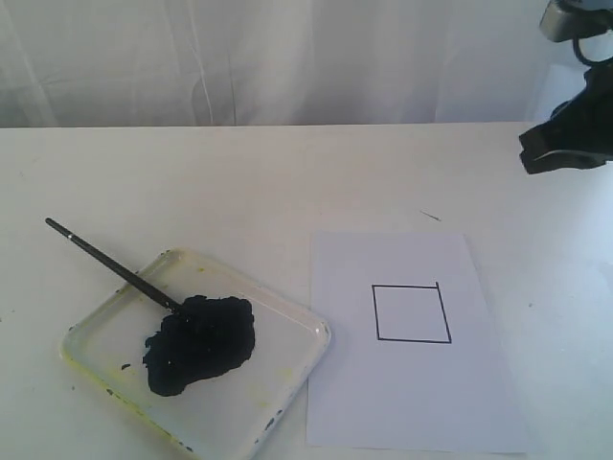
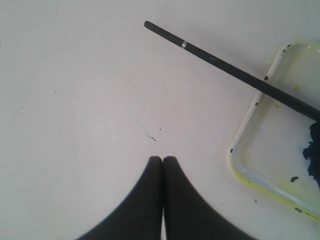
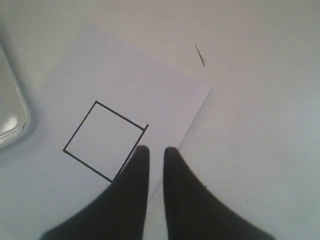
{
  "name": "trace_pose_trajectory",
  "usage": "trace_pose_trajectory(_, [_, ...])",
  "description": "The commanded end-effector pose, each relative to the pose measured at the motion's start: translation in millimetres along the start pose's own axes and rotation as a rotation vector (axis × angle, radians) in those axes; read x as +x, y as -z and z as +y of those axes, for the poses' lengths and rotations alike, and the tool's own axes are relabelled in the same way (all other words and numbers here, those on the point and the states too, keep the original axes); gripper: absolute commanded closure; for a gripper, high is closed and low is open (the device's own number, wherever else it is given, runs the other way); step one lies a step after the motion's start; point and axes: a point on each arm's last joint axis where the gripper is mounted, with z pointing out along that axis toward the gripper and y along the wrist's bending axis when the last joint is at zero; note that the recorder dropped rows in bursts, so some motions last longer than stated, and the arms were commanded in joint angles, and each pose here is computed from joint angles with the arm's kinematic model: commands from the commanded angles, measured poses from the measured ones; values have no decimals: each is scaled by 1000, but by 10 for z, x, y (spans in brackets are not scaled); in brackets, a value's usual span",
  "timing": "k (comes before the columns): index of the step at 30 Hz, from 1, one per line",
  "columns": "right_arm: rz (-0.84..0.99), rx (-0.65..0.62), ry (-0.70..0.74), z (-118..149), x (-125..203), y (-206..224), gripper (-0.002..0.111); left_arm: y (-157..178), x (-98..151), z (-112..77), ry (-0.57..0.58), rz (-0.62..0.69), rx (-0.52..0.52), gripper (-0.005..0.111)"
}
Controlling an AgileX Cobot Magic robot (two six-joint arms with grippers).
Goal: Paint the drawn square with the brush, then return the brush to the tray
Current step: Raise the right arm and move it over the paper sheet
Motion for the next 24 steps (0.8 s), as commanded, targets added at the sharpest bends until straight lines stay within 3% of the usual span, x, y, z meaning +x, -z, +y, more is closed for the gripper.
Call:
trace_pose_trajectory(1, [32, -35, 31, -58, -119, -260, 85, -131, -81, -50, -87, 34, 53, 107])
trace_pose_trajectory(5, [59, -65, 57, -16, -227, -579, 66, -304, -142, -73, -126, 66, 97, 107])
trace_pose_trajectory(8, [75, -75, 32, 19, -285, -821, 58, -426, -156, -73, -173, 90, 106, 107])
trace_pose_trajectory(16, [219, 24, 58, 123, -354, -1304, 54, -571, -209, -62, -203, 72, 101, 107])
trace_pose_trajectory(22, [202, 56, 56, 279, -407, -1517, 54, -571, -213, -62, -223, 67, 100, 106])
trace_pose_trajectory(24, [203, 54, 62, 300, -398, -1585, 54, -574, -210, -63, -234, 68, 102, 101])
